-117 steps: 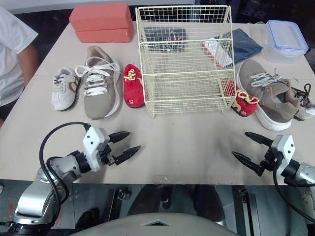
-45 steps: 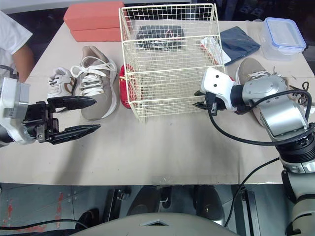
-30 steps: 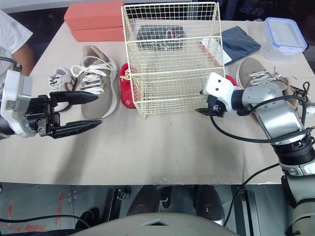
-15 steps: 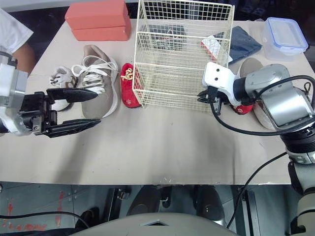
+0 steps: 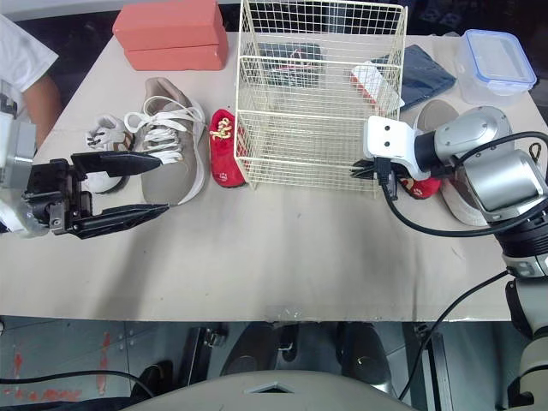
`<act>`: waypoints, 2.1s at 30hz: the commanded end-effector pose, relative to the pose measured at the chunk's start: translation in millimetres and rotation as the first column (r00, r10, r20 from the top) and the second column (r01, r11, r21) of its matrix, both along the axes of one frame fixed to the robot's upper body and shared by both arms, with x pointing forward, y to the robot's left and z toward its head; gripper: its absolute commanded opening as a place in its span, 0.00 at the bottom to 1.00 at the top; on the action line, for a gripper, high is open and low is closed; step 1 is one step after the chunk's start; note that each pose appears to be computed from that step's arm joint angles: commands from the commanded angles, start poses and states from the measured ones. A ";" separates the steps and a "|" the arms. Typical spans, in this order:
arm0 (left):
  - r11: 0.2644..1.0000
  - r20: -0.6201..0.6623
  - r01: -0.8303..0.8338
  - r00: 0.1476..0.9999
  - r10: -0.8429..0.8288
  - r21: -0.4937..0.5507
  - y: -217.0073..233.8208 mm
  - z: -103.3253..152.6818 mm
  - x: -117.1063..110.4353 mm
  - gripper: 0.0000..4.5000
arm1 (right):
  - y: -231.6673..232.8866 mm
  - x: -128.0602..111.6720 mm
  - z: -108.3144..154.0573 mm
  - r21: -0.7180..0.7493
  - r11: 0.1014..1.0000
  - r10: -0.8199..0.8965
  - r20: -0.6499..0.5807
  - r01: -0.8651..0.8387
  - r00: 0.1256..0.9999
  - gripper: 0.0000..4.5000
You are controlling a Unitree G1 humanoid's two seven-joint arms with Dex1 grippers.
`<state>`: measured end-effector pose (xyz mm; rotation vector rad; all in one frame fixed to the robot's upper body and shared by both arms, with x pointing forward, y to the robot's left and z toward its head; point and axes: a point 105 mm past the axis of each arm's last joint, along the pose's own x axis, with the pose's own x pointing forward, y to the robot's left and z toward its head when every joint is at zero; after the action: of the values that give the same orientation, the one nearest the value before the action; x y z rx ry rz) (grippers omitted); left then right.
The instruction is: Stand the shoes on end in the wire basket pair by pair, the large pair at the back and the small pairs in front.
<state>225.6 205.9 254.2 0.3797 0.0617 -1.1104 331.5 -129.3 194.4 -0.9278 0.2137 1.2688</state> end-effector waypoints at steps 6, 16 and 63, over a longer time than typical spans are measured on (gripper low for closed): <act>1.000 0.027 0.014 1.000 -0.014 0.008 -1.5 7.3 -1.7 0.86 | -4.8 5.9 19.2 -0.005 0.999 0.036 0.105 -0.036 0.994 0.01; 0.999 0.025 -0.031 0.999 0.031 -0.016 -6.3 2.4 11.3 0.86 | -12.3 -6.6 27.5 0.056 0.998 0.013 0.075 -0.017 0.997 0.28; 0.943 -0.006 0.318 0.947 -0.320 -0.095 -83.9 15.3 13.2 0.86 | -198.8 -53.4 -20.7 0.525 0.115 -0.856 -0.379 0.843 0.352 0.01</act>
<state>244.0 126.4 262.1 0.2663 0.0035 -1.4161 275.9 -326.9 155.9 0.0048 0.2769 0.1142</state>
